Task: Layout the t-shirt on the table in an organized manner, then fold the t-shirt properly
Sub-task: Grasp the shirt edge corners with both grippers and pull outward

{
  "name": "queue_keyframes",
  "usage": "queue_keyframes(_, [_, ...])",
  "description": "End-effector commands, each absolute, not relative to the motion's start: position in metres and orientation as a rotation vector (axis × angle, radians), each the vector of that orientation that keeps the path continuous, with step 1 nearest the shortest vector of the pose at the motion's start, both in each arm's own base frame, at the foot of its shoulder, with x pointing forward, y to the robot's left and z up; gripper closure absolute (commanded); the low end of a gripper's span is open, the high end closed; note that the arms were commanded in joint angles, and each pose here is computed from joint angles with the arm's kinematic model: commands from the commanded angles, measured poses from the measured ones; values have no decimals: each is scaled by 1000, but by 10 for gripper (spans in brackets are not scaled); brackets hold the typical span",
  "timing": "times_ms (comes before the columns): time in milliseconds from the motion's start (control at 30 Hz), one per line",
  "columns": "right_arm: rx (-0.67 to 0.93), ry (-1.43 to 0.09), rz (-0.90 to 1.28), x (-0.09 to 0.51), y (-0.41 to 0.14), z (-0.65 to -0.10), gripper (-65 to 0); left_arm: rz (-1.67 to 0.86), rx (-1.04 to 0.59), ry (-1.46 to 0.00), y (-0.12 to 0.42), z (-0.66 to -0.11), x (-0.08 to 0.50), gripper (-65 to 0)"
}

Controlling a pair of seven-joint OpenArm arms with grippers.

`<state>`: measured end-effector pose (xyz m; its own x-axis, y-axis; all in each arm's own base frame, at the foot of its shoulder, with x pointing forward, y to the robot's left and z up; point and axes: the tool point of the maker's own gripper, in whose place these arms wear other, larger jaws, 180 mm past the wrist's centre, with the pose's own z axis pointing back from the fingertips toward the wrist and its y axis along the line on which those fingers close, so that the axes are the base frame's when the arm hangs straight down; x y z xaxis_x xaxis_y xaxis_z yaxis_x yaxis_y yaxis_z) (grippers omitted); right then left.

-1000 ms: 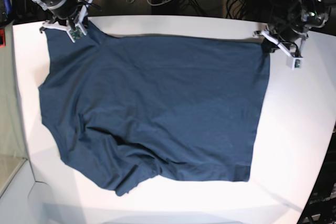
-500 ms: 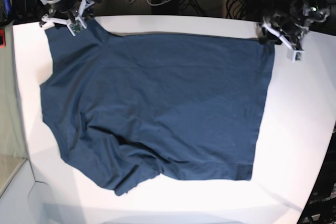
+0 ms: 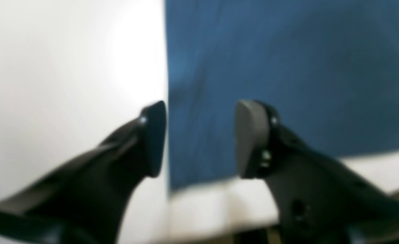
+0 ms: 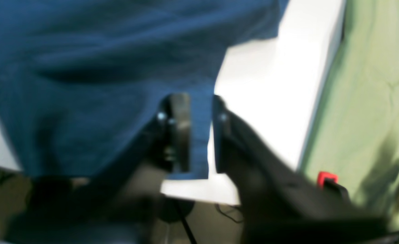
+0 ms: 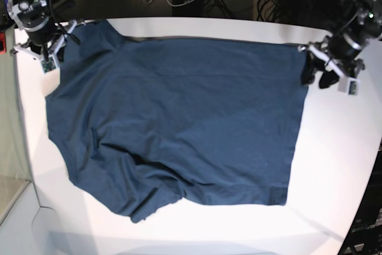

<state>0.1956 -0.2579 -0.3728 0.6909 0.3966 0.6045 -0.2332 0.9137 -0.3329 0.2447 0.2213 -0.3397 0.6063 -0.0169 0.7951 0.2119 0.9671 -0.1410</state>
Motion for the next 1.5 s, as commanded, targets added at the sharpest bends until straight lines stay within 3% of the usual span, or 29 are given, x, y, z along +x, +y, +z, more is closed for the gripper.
queue_keyframes(0, [-242, -763, 352, 204, -259, -366, 0, -160, -255, -931, 210, -334, 253, -202])
queue_keyframes(100, [-215, -745, 328, 205, -259, -380, 0, -165, -320, -901, 187, -348, 267, 0])
queue_keyframes(200, [-187, -720, 303, 206, -260, -395, 0, -166, -327, -820, 177, -378, 272, -22])
queue_keyframes(367, [-159, -691, 277, 206, -262, -411, 0, -147, -282, -681, 186, -429, 273, -2])
queue_keyframes(767, [-69, -535, 388, 131, -223, -437, 0, -91, -305, -612, 190, -465, 249, -2])
queue_keyframes(1000, [-63, -619, 521, 132, -186, -393, 0, -111, -285, -615, 192, -459, 240, -2])
queue_keyframes(1467, [-184, -802, 464, 208, -218, -357, 0, -187, -190, -639, 213, -435, 222, -2])
